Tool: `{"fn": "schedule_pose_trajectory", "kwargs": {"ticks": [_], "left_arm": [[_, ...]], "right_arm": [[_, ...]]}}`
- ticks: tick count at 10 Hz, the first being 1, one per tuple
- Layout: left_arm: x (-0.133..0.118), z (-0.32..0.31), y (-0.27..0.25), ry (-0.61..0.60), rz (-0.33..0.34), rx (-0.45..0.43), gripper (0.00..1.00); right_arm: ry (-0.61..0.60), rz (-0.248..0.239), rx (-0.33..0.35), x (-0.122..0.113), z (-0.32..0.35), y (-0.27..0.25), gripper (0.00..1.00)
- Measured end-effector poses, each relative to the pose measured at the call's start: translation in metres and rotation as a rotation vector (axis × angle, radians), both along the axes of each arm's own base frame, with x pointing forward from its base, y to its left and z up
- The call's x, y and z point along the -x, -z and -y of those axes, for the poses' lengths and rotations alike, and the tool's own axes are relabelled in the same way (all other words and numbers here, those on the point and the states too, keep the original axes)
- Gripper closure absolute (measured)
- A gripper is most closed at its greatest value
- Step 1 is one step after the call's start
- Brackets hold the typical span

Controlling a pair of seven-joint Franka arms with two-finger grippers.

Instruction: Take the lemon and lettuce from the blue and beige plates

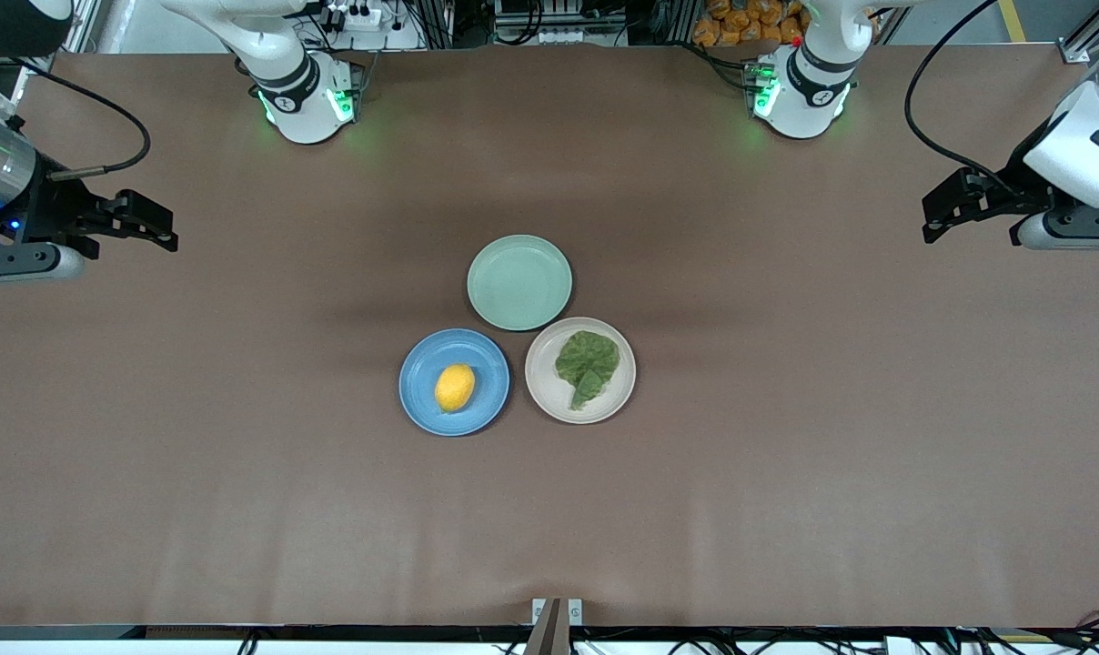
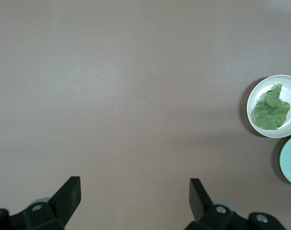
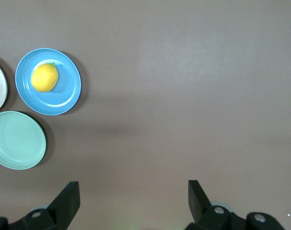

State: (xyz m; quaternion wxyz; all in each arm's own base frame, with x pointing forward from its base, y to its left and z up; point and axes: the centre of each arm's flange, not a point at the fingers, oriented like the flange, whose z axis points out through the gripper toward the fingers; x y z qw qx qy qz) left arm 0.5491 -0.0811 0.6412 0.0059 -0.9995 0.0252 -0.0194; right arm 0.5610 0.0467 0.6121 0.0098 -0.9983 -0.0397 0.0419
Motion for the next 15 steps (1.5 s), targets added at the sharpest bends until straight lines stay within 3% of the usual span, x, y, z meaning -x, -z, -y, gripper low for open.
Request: {"fn": "schedule_pose_trajectory", "kwargs": {"ticks": [5, 7, 9, 10, 12, 14, 15], "left_arm": [[-0.011, 0.021, 0.022, 0.023, -0.014, 0.041, 0.00], [-0.032, 0.092, 0.064, 0.042, 0.020, 0.076, 0.00], [-0.032, 0.192, 0.122, 0.055, 0.036, 0.052, 0.00], [-0.024, 0.238, 0.153, 0.050, 0.037, 0.033, 0.00], [-0.016, 0.299, 0.220, 0.053, 0.028, 0.040, 0.00], [-0.015, 0.330, 0.277, 0.059, 0.023, 0.067, 0.00], [-0.011, 0.347, 0.304, 0.068, 0.028, 0.081, 0.00]], "right_arm": [[0.001, 0.028, -0.002, -0.003, 0.000, -0.001, 0.00], [0.001, 0.027, -0.002, -0.003, 0.000, 0.000, 0.00], [-0.003, 0.052, -0.012, -0.011, -0.004, 0.007, 0.00], [-0.009, 0.074, -0.019, -0.022, -0.013, 0.019, 0.00], [0.025, 0.071, -0.045, -0.051, -0.042, 0.070, 0.00], [0.215, 0.059, -0.074, -0.080, -0.093, 0.140, 0.00], [0.306, 0.030, -0.095, -0.091, -0.118, 0.179, 0.00]]}}
